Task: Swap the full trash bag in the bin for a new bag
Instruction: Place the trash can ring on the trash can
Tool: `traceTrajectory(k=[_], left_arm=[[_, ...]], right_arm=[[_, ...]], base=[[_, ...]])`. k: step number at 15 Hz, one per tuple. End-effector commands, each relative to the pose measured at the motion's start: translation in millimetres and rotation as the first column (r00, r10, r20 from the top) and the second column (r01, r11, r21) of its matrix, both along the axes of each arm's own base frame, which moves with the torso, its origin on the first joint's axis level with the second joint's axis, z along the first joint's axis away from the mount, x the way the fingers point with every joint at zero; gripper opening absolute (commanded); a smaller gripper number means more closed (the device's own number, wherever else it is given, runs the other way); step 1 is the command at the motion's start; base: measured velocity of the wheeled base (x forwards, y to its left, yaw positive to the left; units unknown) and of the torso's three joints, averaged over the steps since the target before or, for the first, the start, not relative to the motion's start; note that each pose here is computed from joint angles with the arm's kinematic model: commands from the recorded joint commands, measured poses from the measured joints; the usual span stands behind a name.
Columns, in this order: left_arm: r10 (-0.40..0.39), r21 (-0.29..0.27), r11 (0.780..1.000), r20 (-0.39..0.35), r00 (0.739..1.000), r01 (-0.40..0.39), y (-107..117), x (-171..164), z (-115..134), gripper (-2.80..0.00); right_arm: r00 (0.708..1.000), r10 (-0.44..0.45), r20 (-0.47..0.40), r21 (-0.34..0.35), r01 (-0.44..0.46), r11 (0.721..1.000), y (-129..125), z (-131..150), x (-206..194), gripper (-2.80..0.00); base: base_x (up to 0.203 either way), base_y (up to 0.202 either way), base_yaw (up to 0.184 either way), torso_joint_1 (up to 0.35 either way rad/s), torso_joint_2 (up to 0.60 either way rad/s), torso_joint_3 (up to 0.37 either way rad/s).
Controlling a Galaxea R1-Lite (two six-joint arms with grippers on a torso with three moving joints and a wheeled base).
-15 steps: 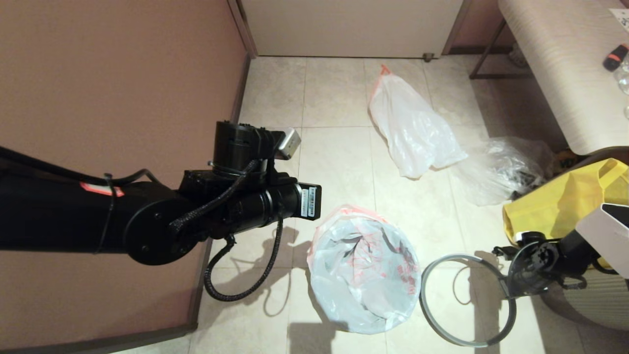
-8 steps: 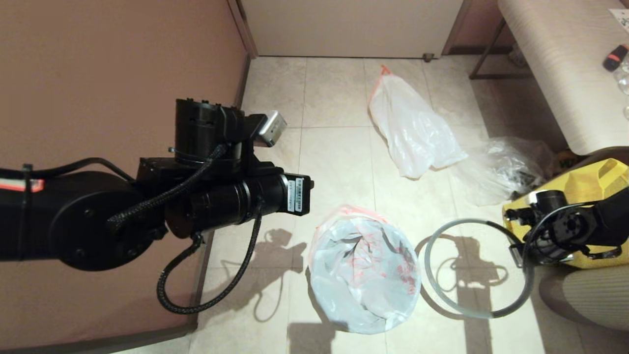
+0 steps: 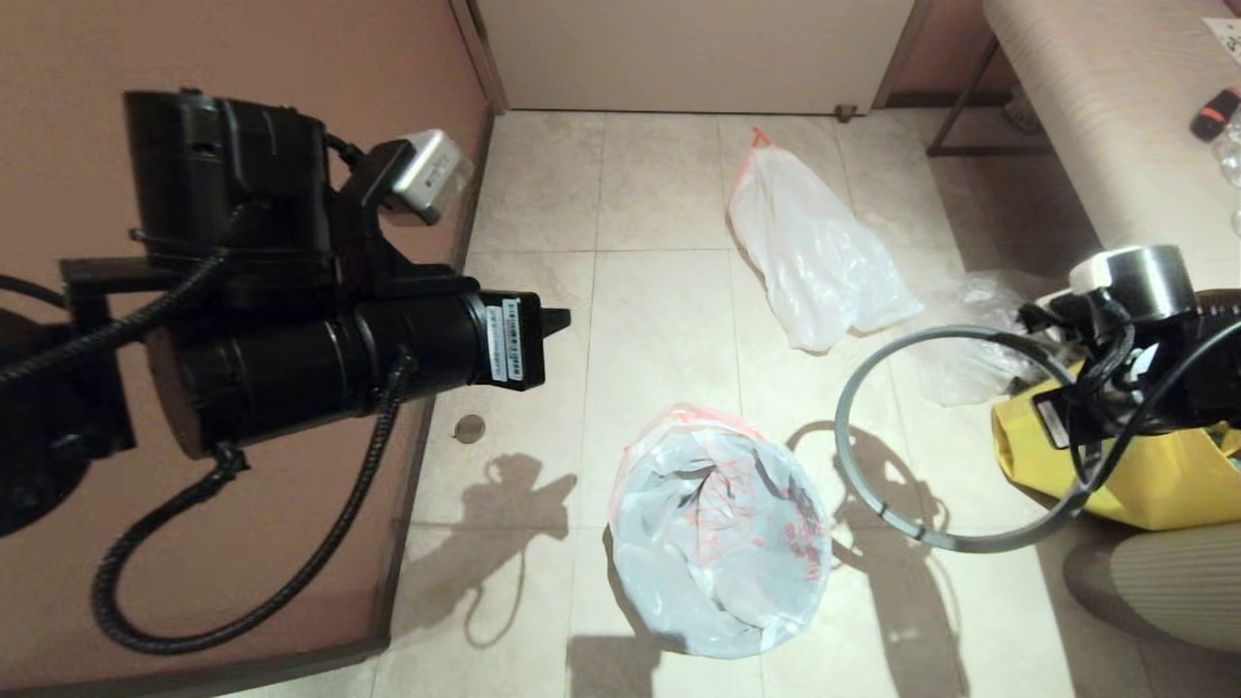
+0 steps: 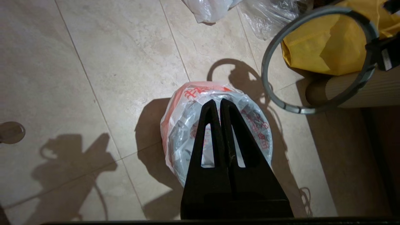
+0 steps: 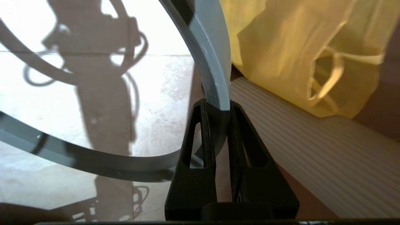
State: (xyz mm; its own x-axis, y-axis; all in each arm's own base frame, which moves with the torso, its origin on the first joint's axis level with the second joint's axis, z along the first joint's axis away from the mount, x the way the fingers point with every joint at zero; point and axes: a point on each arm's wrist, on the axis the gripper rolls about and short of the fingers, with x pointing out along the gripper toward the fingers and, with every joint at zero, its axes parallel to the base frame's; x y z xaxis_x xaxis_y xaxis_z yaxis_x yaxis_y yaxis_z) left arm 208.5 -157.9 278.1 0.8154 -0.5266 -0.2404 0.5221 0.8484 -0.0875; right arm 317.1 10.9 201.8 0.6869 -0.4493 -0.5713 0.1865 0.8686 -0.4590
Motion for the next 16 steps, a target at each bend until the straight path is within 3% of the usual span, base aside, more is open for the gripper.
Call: traceTrajectory(k=[1,2,4,7,9,11,14,16], left_arm=[[-0.007,-0.005,1.0,0.005,1.0,0.007,13.3,-19.8,16.5,-2.8],[-0.013,0.004,1.0,-0.001,1.0,0.013,16.7,-25.5,21.5,-2.8],[-0.014,0.01,1.0,-0.002,1.0,0.014,17.2,-26.5,21.6,-2.8],[-0.018,0.016,1.0,0.02,1.0,0.018,21.9,-31.9,25.1,-2.8],[-0.021,0.022,1.0,0.014,1.0,0.021,20.2,-30.8,23.1,-2.8],[-0.025,0.026,0.999,0.009,1.0,0.025,19.0,-30.5,21.6,-2.8],[-0.037,0.035,0.999,-0.003,0.999,0.037,14.9,-29.7,17.6,-2.8],[-0.039,0.041,0.998,-0.009,0.999,0.039,13.1,-28.1,15.7,-2.8]], right_arm=[[0.994,0.034,0.103,0.005,-0.035,0.999,8.2,46.5,-34.7,-2.8],[0.99,0.062,0.127,0.028,-0.066,0.997,15.7,59.6,-47.0,-2.8],[0.978,0.169,0.121,0.174,-0.188,0.967,41.9,63.1,-61.9,-2.8],[0.97,0.24,0.039,0.291,-0.241,0.926,85.0,39.0,-54.1,-2.8],[0.953,0.301,-0.029,0.339,-0.274,0.9,108.8,17.3,-41.4,-2.8],[0.941,0.326,-0.093,0.359,-0.274,0.892,130.9,-8.4,-19.0,-2.8],[0.924,0.361,-0.126,0.421,-0.28,0.863,166.5,-35.3,10.0,-2.8],[0.912,0.376,-0.165,0.434,-0.275,0.858,178.1,-52.0,15.8,-2.8]], base=[[0.0,0.0,0.0,0.0,0.0,0.0],[0.0,0.0,0.0,0.0,0.0,0.0],[0.0,0.0,0.0,0.0,0.0,0.0],[0.0,0.0,0.0,0.0,0.0,0.0],[0.0,0.0,0.0,0.0,0.0,0.0],[0.0,0.0,0.0,0.0,0.0,0.0],[0.0,0.0,0.0,0.0,0.0,0.0],[0.0,0.0,0.0,0.0,0.0,0.0]])
